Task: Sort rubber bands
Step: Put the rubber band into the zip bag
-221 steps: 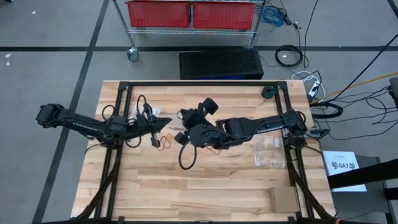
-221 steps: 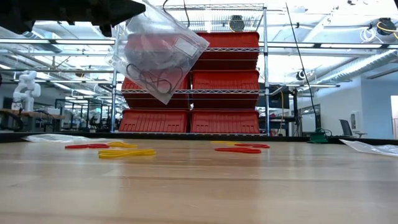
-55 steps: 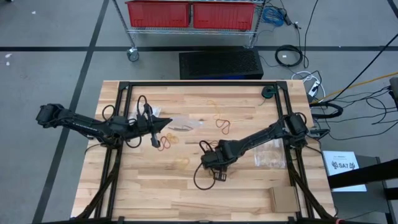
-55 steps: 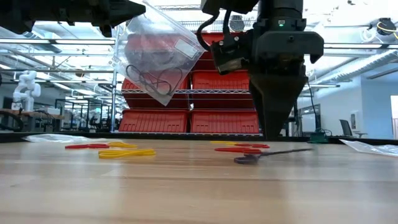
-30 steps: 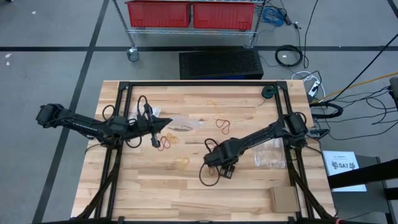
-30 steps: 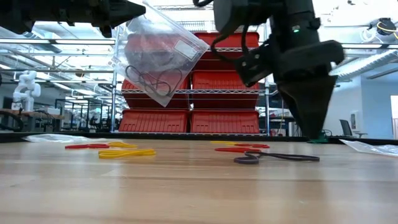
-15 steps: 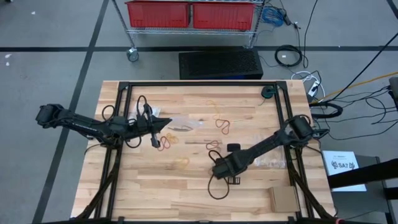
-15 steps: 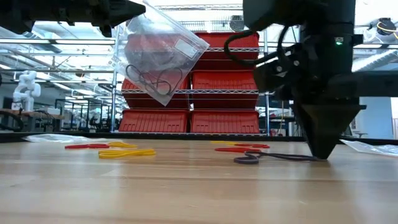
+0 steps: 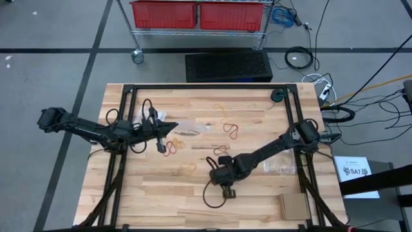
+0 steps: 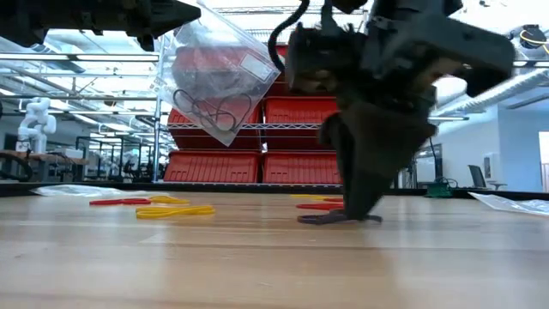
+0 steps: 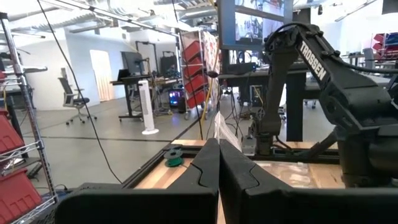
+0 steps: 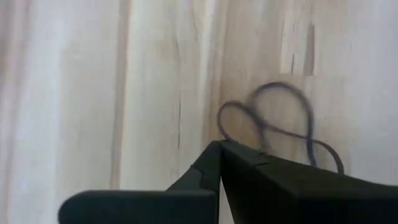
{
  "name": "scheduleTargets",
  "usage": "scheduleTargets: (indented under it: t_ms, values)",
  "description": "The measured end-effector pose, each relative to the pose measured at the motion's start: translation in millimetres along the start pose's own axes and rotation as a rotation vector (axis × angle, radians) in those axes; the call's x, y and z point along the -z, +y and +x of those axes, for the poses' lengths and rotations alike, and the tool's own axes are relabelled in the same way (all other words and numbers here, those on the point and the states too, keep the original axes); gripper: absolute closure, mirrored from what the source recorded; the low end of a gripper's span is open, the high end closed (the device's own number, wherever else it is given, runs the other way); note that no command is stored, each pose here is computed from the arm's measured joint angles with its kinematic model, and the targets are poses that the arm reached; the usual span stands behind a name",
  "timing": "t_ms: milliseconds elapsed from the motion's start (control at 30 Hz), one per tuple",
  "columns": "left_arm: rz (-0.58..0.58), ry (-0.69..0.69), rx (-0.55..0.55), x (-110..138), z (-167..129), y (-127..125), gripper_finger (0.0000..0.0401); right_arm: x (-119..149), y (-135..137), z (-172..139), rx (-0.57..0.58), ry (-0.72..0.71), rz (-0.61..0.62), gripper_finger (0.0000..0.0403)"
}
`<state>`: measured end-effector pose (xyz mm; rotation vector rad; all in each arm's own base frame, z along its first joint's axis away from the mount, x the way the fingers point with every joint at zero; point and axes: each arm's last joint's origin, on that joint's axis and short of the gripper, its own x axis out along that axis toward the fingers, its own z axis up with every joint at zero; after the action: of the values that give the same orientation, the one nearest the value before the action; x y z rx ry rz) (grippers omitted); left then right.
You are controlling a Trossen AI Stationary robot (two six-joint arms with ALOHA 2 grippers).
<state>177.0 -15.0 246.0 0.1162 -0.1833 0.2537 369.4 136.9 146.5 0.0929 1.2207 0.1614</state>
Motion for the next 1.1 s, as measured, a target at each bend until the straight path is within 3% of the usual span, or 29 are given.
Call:
scheduleTargets:
  t_ms: [167,400,733,900,1100]
  values:
    - [0.000,0.000,-0.001,0,0,0,0.0401,-7,-8,-1,0.005,-0.045,-0.034,0.0402]
    - [0.002,0.010,0.001,1,0,0,0.0401,2,-12,-3,0.027,0.050,-0.031,0.0380]
    - [-0.001,0.015,0.002,2,0,0,0.0401,-3,-7,-12,0.018,0.045,-0.028,0.0251]
    - [0.000,0.015,0.002,1,0,0,0.0401,-15,-5,-23,0.075,0.005,-0.071,0.0181]
    - [0.005,0.014,0.002,1,0,0,0.0401,-14,-6,-21,0.090,0.018,-0.097,0.0124]
